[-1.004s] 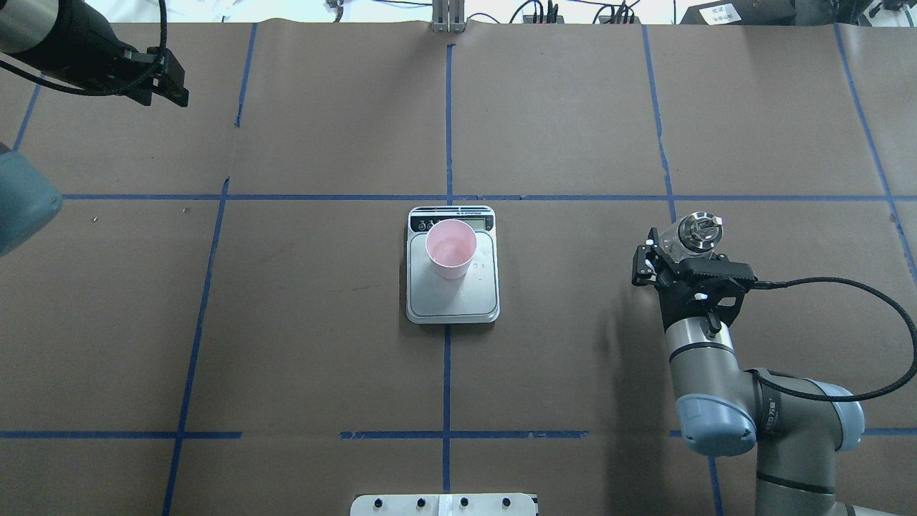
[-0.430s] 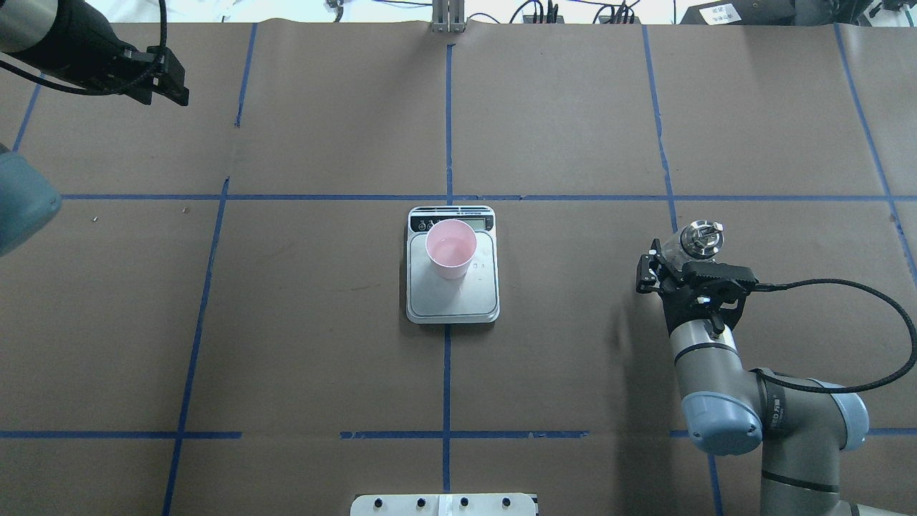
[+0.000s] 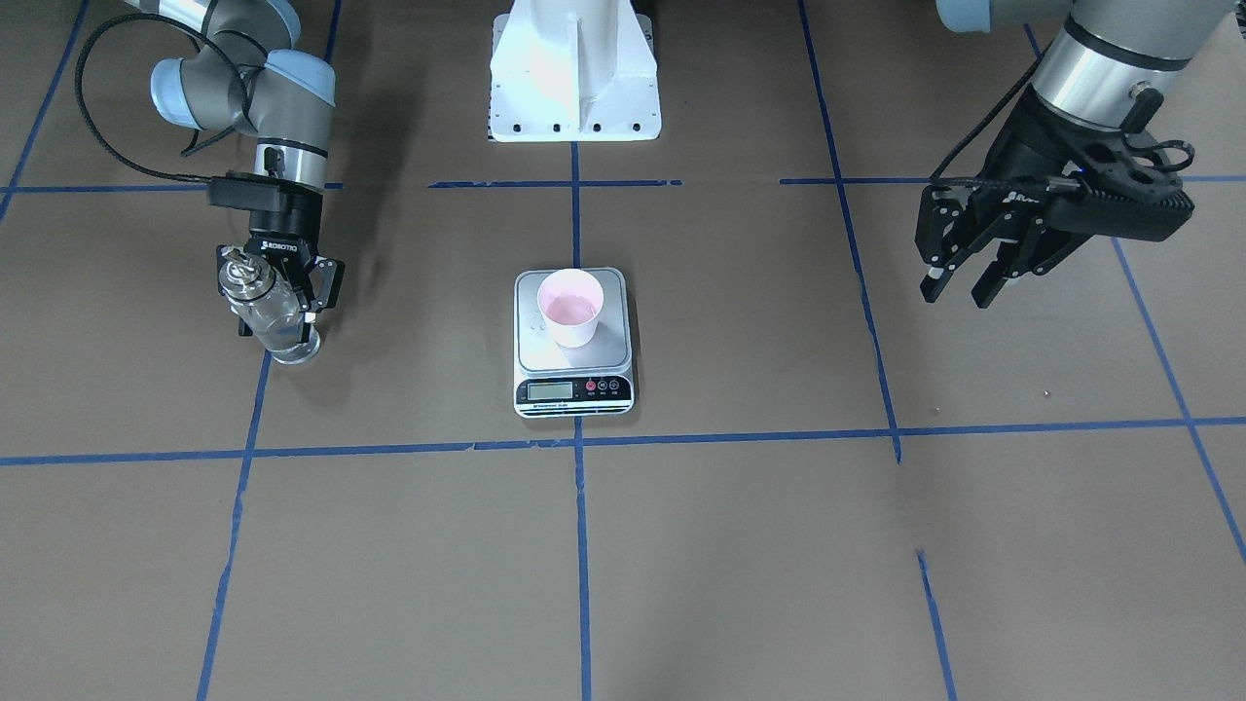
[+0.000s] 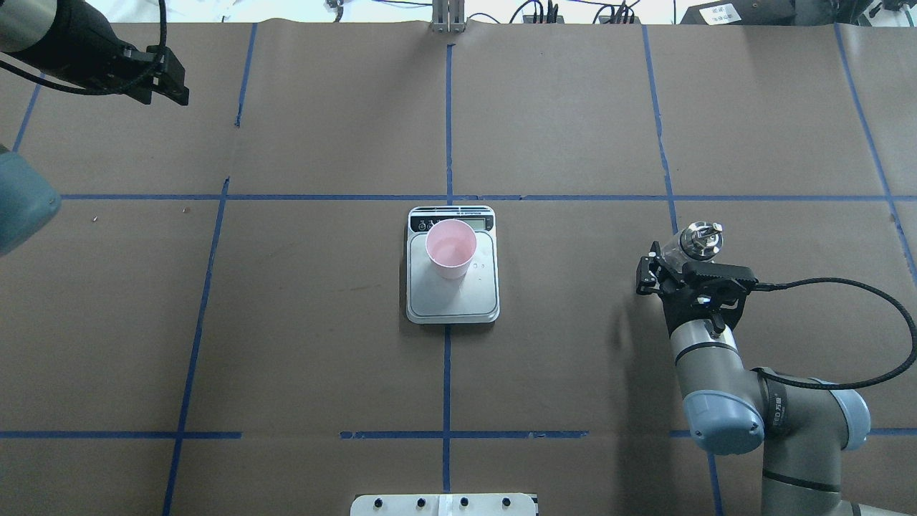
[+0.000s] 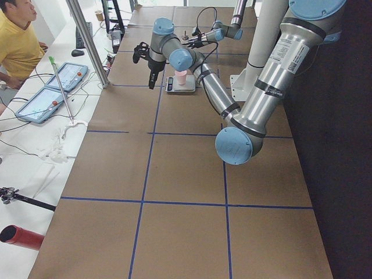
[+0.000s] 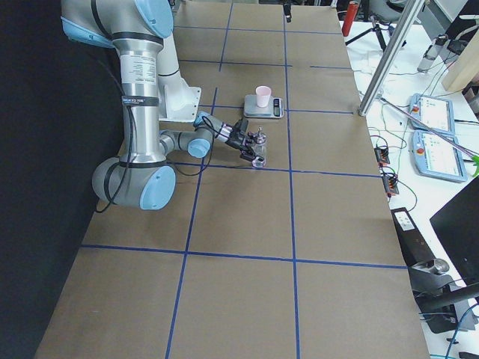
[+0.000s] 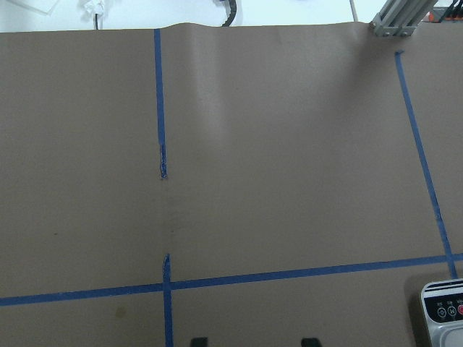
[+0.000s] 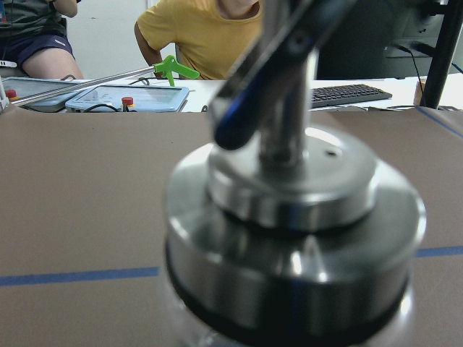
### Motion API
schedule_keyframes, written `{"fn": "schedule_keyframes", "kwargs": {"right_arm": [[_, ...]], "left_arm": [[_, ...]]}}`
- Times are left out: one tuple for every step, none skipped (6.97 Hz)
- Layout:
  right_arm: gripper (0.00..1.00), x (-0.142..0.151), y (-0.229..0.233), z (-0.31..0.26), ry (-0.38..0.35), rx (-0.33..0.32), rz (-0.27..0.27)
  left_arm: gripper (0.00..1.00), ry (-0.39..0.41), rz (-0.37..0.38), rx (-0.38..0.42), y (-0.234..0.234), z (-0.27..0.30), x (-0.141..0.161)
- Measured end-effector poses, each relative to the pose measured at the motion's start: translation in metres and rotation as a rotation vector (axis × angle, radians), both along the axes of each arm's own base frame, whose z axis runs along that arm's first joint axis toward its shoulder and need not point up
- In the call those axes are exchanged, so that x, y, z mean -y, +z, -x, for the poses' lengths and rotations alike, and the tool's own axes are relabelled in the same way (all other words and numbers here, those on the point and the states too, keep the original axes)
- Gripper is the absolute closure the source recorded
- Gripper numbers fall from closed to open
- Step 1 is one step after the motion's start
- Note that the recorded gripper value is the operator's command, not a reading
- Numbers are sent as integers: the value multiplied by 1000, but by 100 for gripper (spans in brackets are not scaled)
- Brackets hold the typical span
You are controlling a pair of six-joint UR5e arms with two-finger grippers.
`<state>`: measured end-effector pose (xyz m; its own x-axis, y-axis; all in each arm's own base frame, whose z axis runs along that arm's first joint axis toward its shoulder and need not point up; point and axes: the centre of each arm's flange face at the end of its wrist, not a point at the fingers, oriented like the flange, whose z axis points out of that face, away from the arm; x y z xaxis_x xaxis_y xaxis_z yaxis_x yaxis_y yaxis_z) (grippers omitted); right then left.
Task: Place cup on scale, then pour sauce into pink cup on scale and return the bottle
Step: 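Lower the bottle back to its spot with the right gripper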
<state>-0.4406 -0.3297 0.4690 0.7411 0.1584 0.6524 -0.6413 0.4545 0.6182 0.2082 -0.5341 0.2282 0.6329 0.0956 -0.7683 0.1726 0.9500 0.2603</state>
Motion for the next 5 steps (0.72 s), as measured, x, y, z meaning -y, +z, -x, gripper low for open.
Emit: {"fn": "schedule_keyframes", "kwargs": {"right_arm": [[0,0,0,0,-2,-1,2],[0,0,0,0,-4,-3,3],[0,-1,-1,-2,-6,0,2],[0,-2,-5,-6,-6,6,0],[0,-4,-6,-15,-6,7,0]], "left_arm": [[47,0,0,0,0,0,0],[47,0,0,0,0,0,0],[47,0,-1,0,0,0,0],[47,0,-2,-1,-1,0,-1],[46,0,-5,-3,-2,1,-2]]}}
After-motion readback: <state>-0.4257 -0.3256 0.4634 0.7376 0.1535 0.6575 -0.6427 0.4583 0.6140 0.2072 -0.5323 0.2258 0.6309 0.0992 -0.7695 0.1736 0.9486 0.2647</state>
